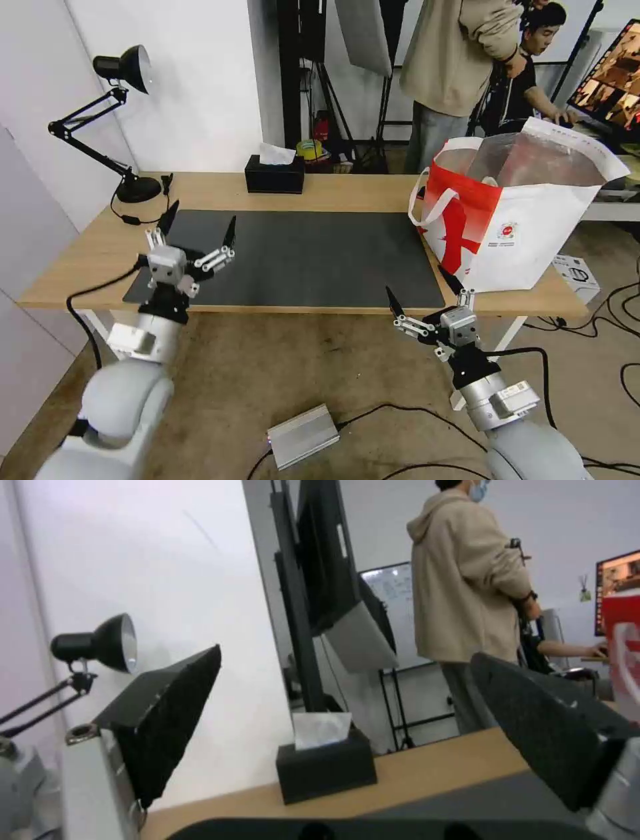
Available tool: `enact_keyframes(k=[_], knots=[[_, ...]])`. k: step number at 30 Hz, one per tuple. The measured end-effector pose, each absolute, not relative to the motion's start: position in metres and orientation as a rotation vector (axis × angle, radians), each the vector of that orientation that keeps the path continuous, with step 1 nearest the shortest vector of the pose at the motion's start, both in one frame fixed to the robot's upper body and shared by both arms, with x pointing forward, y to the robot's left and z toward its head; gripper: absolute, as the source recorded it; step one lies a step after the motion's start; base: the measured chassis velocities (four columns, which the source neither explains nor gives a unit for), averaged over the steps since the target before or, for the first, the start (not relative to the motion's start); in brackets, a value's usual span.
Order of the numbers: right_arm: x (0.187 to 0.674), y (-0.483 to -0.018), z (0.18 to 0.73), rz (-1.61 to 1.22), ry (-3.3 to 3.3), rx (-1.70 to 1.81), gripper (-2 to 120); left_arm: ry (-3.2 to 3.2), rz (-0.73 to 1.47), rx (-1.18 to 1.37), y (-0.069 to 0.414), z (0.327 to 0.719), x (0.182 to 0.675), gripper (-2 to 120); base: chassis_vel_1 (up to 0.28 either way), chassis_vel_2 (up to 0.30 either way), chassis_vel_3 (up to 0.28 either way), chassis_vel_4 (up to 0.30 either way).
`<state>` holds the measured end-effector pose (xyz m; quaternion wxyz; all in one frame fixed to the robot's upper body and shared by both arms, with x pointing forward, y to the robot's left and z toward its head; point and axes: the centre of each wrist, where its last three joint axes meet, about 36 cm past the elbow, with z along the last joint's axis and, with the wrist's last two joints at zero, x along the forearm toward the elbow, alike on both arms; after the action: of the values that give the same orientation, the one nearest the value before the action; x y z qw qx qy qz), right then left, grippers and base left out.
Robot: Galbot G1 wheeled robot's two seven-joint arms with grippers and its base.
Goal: Pick up the trash from the table and place it into the takeout bag.
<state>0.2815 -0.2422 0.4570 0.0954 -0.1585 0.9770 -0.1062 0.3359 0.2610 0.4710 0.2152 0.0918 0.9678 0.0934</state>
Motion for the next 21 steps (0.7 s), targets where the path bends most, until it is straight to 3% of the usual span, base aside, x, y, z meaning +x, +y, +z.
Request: enact_keyframes(k=[13,21], knots=[[0.282,-0.242,0.457,-0.315,2.896,-0.47,100,2.688,0.228,0.24,0.232,0.429,0.295,100,0.0,0.0,0.0,0.0],[0.281,-0.242,0.457,-0.315,2.896,-0.47,100,2.693,0.249,0.276,0.235,0.407,0.294,100,0.0,0.0,0.0,0.0]])
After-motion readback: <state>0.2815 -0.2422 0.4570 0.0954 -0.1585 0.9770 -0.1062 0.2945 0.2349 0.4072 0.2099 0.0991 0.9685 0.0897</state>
